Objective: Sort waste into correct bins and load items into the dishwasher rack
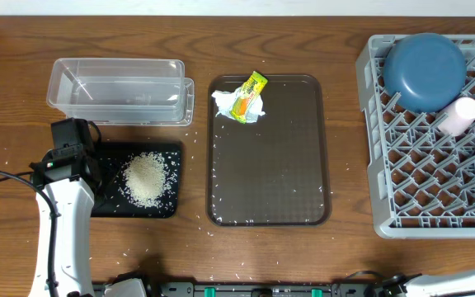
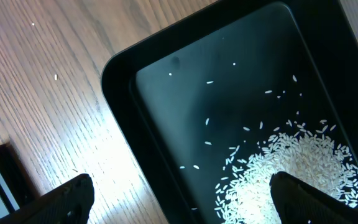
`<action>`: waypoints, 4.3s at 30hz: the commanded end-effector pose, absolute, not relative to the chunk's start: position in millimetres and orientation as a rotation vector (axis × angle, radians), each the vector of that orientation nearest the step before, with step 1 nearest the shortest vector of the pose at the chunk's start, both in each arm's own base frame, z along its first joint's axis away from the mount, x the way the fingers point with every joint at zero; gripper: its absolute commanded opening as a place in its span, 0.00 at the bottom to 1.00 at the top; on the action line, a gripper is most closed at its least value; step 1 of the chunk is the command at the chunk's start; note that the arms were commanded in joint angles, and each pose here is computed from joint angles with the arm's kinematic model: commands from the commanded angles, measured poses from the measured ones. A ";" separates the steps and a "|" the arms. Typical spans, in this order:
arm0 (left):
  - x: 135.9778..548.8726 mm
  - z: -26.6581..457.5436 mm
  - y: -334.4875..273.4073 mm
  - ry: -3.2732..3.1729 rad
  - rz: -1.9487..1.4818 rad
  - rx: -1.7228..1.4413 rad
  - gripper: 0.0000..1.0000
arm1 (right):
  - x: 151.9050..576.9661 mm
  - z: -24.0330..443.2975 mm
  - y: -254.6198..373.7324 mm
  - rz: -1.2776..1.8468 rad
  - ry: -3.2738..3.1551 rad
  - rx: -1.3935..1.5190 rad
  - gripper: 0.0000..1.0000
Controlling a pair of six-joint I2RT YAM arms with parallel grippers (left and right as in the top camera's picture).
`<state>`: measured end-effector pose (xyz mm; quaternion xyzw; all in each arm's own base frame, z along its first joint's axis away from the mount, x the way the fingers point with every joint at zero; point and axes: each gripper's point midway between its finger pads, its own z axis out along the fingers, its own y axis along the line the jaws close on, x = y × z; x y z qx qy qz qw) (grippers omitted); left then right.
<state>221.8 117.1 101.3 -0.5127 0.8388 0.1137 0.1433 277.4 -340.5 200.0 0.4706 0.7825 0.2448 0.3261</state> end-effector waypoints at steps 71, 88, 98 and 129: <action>220.8 100.7 118.5 2.414 0.337 -1.495 0.93 | 419.4 273.5 -136.2 0.995 2.260 0.633 0.99; 220.8 100.7 118.5 2.414 0.337 -1.495 0.93 | 500.6 189.1 146.1 0.332 2.556 -0.113 0.99; 220.8 100.7 118.5 2.414 0.337 -1.495 0.93 | 484.9 181.0 249.4 0.259 2.469 -0.349 0.99; 220.8 100.7 118.5 2.414 0.337 -1.495 0.93 | 505.6 178.1 152.8 0.530 2.585 -0.011 0.99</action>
